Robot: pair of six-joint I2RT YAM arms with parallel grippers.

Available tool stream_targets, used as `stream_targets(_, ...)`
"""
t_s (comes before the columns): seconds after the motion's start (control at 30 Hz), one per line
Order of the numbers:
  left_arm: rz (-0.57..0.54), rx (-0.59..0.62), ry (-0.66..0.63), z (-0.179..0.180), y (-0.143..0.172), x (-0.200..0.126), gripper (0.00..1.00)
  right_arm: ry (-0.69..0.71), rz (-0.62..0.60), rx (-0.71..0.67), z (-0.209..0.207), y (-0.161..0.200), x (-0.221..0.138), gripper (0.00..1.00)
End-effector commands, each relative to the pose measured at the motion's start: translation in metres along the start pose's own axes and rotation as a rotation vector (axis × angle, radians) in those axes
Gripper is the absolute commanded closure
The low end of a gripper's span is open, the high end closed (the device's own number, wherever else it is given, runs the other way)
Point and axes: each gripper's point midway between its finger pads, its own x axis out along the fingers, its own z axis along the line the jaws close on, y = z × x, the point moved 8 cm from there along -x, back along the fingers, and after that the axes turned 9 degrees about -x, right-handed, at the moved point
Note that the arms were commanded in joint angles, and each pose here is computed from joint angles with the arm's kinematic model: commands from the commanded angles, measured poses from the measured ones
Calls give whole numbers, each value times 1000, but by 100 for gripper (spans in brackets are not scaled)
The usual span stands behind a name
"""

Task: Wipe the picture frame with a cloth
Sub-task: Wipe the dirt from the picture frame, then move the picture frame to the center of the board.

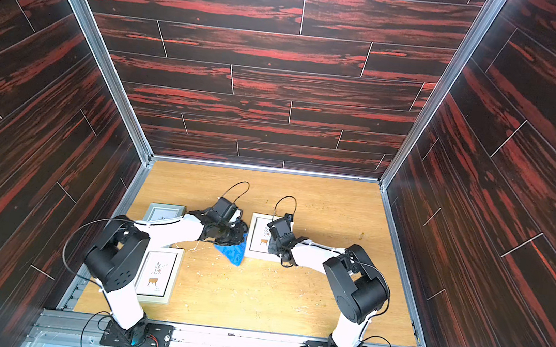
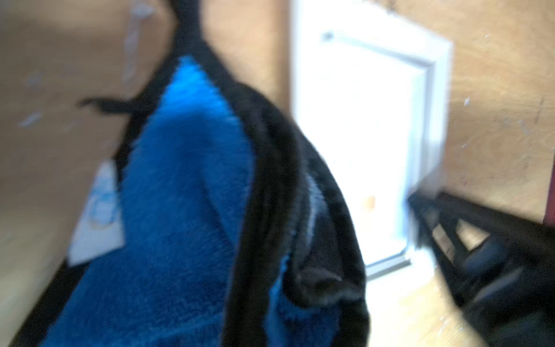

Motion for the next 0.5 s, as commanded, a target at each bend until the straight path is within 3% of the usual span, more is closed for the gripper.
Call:
stream_targets(0.0, -55, 22, 90, -2, 0, -20, 96, 102, 23, -24, -23, 1, 4, 100)
stream_targets(0.13, -127, 31, 193, -4, -3, -39, 96, 144, 12, 8, -45, -15, 10, 100)
stream_targets(0.47, -204, 110, 303, -14, -1, -68, 96, 256, 17, 177, -118, -56, 40, 100)
